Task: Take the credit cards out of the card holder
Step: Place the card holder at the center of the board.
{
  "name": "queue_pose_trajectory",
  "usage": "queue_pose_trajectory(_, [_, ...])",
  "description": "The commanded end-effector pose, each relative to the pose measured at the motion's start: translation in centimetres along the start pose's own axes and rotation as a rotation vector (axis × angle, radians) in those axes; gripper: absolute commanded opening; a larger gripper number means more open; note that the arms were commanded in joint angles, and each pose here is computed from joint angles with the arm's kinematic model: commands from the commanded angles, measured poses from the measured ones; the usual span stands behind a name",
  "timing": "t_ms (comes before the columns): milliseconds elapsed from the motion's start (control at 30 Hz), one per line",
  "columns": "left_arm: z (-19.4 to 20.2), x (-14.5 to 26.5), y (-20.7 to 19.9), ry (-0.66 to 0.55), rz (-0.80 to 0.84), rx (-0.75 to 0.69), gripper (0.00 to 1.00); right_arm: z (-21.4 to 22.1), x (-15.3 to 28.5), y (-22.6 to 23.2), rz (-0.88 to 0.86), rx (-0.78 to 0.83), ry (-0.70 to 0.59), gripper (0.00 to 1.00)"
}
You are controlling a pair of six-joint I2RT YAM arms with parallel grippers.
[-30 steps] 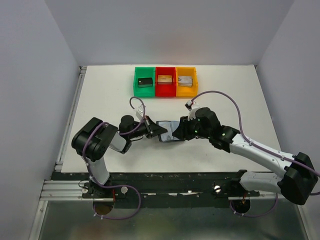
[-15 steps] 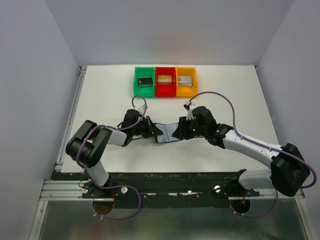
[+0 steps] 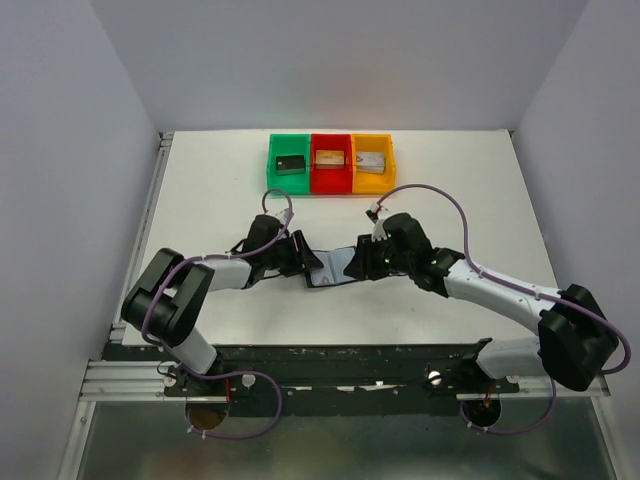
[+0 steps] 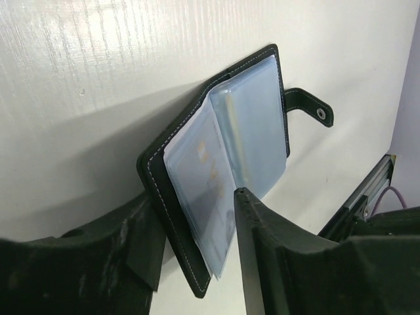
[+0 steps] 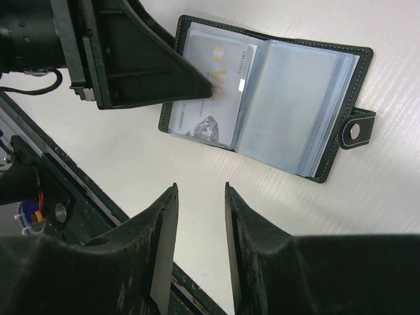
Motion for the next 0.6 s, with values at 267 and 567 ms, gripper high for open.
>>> queue_pose_trajectory(267, [-1.5, 3.3, -1.2, -0.051, -0.223, -0.114, 0.63, 0.0, 0.5, -0.3, 0.010, 0.015, -0.027, 0.43])
queue_pose_trajectory(567, [-2.1, 5.3, -4.7, -0.198, -0.259, -0.239, 0.58, -2.3, 0.9, 0.2, 0.069, 0.033, -0.094, 0.45])
Point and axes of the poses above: each gripper's point midway between its finger pads, its own x axis back along the fingers, its own y axis along the line the jaws close on, z = x × y, the point moved 10 cm from there along x, back along the fingers, and after that the axes turned 3 degrees about x, right-handed, at the moved point
